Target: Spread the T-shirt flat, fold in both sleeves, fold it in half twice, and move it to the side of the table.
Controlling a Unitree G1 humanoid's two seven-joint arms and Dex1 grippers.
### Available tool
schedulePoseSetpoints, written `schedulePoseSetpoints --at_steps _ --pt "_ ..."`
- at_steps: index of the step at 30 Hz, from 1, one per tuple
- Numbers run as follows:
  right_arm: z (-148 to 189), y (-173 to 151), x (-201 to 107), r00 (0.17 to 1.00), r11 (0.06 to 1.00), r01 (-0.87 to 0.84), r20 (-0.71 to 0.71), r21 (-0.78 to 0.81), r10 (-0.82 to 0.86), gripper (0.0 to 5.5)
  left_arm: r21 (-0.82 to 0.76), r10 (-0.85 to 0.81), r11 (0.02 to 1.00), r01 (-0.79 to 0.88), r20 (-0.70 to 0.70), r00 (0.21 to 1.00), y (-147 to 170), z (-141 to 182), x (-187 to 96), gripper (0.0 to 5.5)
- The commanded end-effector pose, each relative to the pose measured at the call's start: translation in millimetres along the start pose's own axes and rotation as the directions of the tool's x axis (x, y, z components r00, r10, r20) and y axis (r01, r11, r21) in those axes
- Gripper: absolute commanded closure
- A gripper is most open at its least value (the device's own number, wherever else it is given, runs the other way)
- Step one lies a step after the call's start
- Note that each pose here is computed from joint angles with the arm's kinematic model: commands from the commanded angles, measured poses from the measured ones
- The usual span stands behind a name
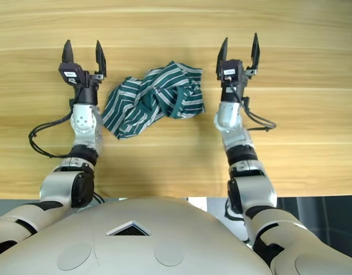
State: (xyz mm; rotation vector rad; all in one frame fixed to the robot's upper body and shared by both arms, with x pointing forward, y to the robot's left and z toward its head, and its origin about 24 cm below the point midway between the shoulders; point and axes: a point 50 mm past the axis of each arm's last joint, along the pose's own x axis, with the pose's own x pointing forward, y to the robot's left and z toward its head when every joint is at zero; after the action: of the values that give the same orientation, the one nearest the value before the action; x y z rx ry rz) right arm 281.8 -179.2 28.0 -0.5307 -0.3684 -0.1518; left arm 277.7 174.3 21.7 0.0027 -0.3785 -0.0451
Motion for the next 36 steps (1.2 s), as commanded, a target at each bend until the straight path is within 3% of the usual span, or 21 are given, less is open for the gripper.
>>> schedulePoseSetpoints --at_steps 1,3,7,10,15,24,33,36 --pt "7.0 -15.6 -0.8 0.993 0.996 -0.084 0.076 -0.029 0.086 1.97 -0.169 -0.286 0.939 0.299 0.097 0.953 6.3 33.6 -21.3 1.57" --pt "6.7 -23.8 5.4 0.993 0.995 -0.082 0.082 -0.060 0.087 1.97 -0.225 -0.450 0.855 0.468 0.127 0.884 6.3 51.6 -39.1 1.57" --pt "7.6 -21.1 7.9 0.990 0.989 -0.103 0.090 -0.107 0.112 1.97 -0.141 -0.681 0.727 0.672 -0.017 0.732 5.6 55.6 -76.1 1.57" --pt "7.3 -19.1 5.4 0.984 0.978 -0.130 0.101 -0.164 0.147 1.97 -0.153 -0.744 0.667 0.729 -0.083 0.663 6.4 59.8 -96.1 1.57" --pt "3.4 -33.4 14.1 0.988 0.959 -0.082 0.107 -0.272 0.115 1.97 -0.202 -0.766 0.639 0.742 -0.260 0.588 -1.5 41.0 -131.9 1.57" --pt "2.6 -20.8 11.2 0.981 0.944 -0.104 0.121 -0.313 0.149 1.97 -0.221 -0.751 0.645 0.731 -0.358 0.555 -6.7 23.4 -142.8 1.57" --pt "0.0 -20.7 6.0 0.981 0.939 -0.110 0.119 -0.326 0.156 1.97 -0.227 -0.725 0.677 0.700 -0.363 0.585 -5.1 20.2 -141.7 1.57" --pt "0.1 -19.2 4.8 0.979 0.937 -0.115 0.122 -0.330 0.163 2.03 -0.224 -0.716 0.686 0.693 -0.379 0.586 -3.9 16.4 -141.6 2.04"
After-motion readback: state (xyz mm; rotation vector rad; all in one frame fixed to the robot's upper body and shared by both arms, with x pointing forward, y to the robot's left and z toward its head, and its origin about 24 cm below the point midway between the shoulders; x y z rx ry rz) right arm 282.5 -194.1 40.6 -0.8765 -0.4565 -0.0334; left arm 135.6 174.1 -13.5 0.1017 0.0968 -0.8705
